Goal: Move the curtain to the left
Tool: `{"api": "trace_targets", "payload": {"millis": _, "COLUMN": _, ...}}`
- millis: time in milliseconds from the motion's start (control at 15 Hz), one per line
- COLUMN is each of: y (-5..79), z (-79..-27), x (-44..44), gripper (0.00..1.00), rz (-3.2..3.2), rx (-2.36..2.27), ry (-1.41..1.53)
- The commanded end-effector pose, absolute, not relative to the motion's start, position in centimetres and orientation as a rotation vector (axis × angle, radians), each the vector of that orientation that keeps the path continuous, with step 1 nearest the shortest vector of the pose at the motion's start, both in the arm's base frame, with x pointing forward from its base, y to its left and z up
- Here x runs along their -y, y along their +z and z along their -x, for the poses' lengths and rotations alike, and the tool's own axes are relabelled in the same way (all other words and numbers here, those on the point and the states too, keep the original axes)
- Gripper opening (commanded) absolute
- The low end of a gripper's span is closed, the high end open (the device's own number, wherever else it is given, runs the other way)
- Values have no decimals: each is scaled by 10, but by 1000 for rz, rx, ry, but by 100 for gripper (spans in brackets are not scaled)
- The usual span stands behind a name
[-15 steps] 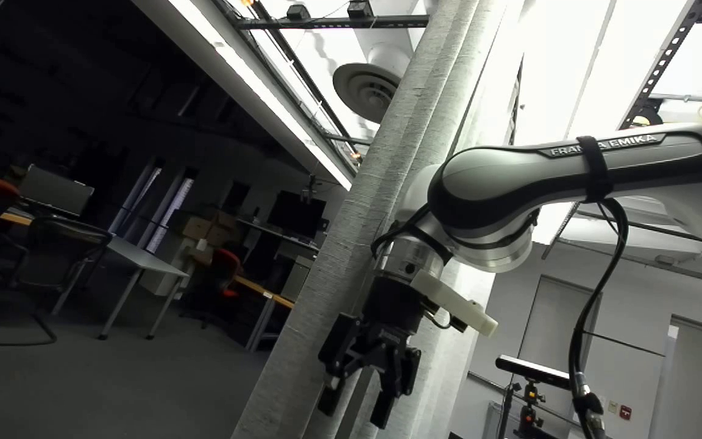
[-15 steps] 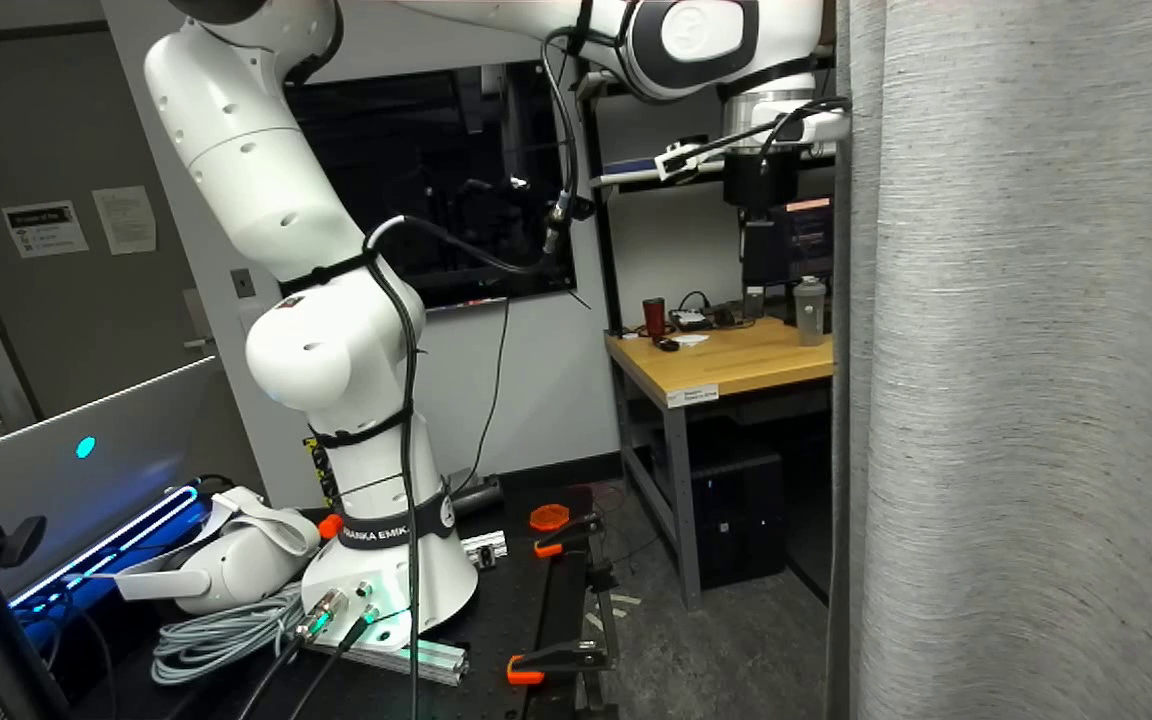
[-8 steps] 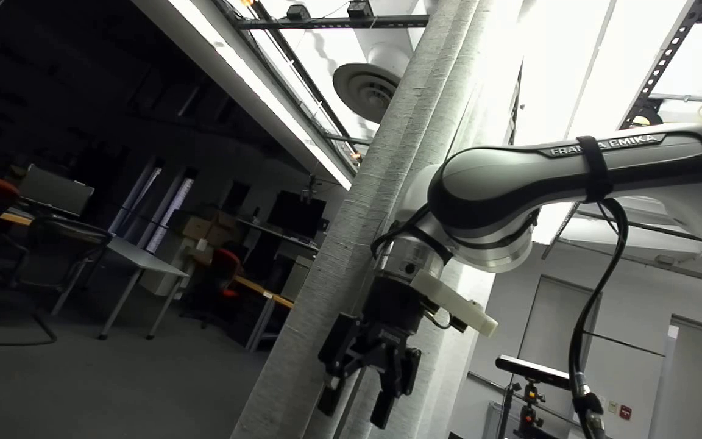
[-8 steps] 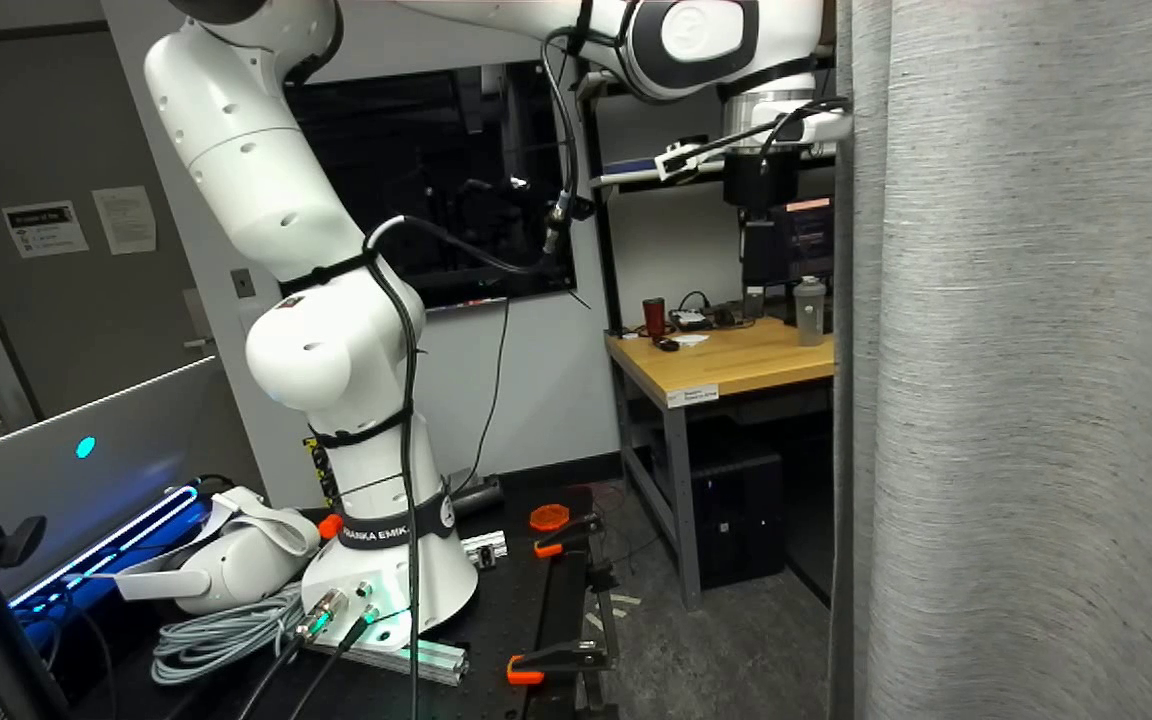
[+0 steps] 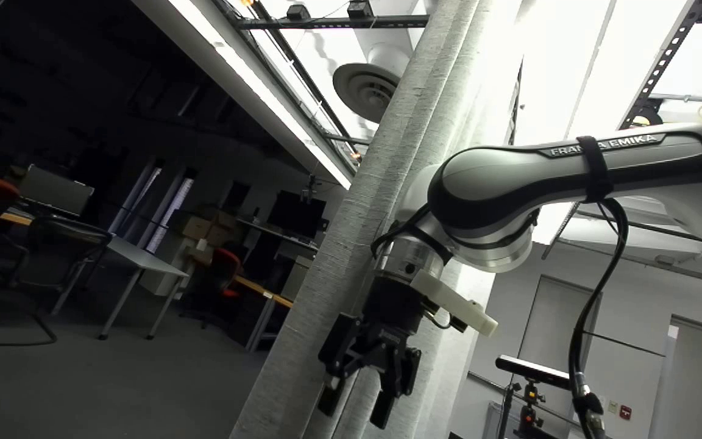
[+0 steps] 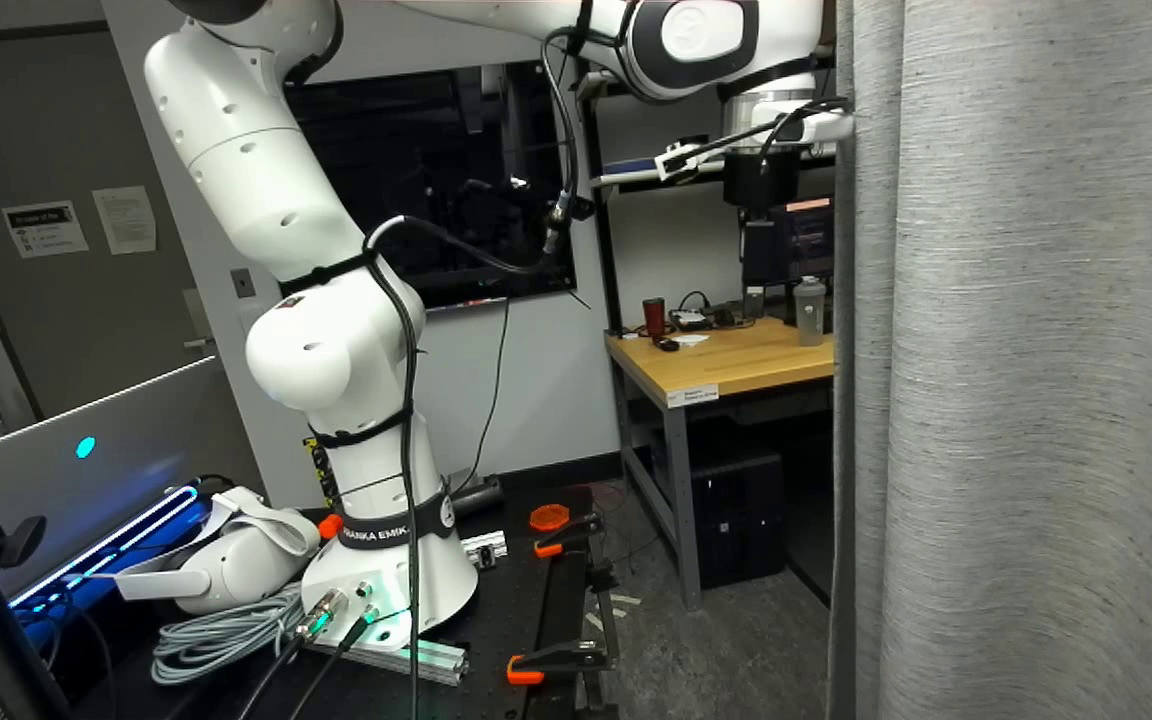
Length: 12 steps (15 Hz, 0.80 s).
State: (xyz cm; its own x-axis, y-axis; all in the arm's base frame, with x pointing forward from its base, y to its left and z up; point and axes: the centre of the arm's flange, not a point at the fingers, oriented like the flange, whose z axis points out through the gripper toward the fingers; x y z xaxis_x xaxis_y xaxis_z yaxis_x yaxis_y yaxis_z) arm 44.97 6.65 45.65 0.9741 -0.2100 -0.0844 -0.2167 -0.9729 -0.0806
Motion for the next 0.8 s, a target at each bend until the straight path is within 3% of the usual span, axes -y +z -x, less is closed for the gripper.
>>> {"api": "trace_targets", "payload": {"millis": 0, "y": 456, "z": -450, "x": -67, "gripper": 100, "rz": 3032, "rx": -328, "ry": 115}}
{"api": "trace_targets", "payload": {"millis": 733, "y": 480, "z": -472, "x": -78, "gripper": 100, "rz": 3041, "rx": -282, "ry": -57}}
